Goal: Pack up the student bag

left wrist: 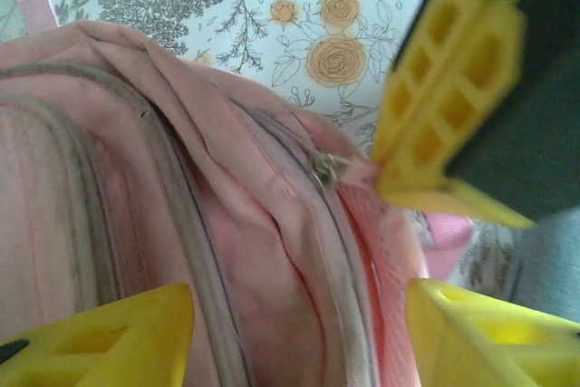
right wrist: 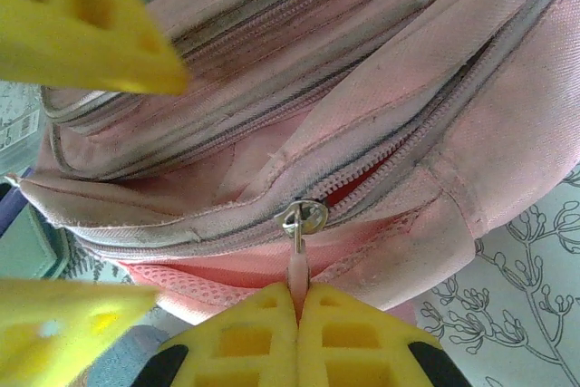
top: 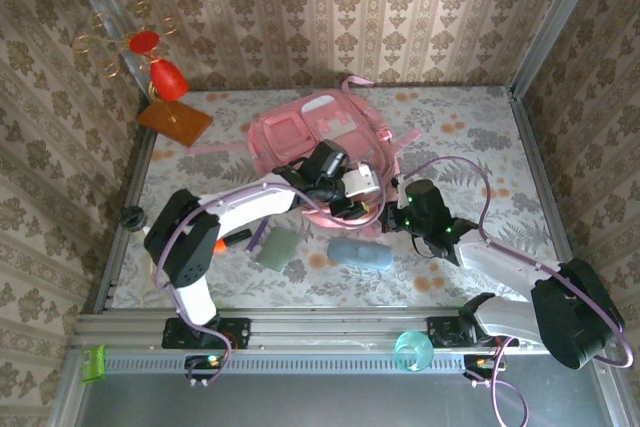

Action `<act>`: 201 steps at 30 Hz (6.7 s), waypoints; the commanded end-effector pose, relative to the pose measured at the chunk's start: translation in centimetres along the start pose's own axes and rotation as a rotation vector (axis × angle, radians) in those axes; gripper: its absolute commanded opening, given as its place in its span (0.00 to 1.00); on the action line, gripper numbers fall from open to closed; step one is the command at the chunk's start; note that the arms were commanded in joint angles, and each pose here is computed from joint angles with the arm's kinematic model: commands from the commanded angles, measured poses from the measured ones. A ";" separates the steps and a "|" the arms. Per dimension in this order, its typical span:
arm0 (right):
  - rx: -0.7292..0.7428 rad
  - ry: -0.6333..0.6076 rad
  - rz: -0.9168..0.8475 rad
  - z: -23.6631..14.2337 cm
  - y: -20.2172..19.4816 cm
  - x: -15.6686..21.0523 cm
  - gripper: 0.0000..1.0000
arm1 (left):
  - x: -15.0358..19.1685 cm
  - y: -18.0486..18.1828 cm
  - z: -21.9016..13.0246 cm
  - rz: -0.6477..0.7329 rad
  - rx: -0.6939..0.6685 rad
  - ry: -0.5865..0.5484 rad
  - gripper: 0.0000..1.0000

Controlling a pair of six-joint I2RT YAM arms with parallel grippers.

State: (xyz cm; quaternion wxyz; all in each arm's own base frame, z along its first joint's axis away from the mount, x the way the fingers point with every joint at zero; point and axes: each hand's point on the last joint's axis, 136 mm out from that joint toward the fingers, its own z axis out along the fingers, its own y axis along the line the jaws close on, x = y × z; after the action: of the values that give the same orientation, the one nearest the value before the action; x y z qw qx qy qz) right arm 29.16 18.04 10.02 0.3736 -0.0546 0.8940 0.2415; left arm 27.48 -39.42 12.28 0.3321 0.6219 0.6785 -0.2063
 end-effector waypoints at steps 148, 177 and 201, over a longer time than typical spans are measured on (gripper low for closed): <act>-0.128 0.016 -0.036 1.7 3.2 -2.9 0.00 | 2.8 1.9 0.8 0.103 -0.051 0.080 0.46; 0.319 0.084 -0.001 1.2 -7.1 -3.6 0.00 | 5.3 0.9 -4.2 0.279 0.074 -0.029 0.00; 0.342 0.141 0.368 2.9 -16.7 -8.5 0.00 | 4.3 0.3 -5.5 0.394 0.083 -0.125 0.00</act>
State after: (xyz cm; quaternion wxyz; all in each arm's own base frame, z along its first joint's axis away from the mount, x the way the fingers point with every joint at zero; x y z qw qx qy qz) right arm 39.26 9.45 7.55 0.2342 0.0791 0.9464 0.2081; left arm 27.96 -33.94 11.85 0.3841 0.7361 0.5248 -0.1880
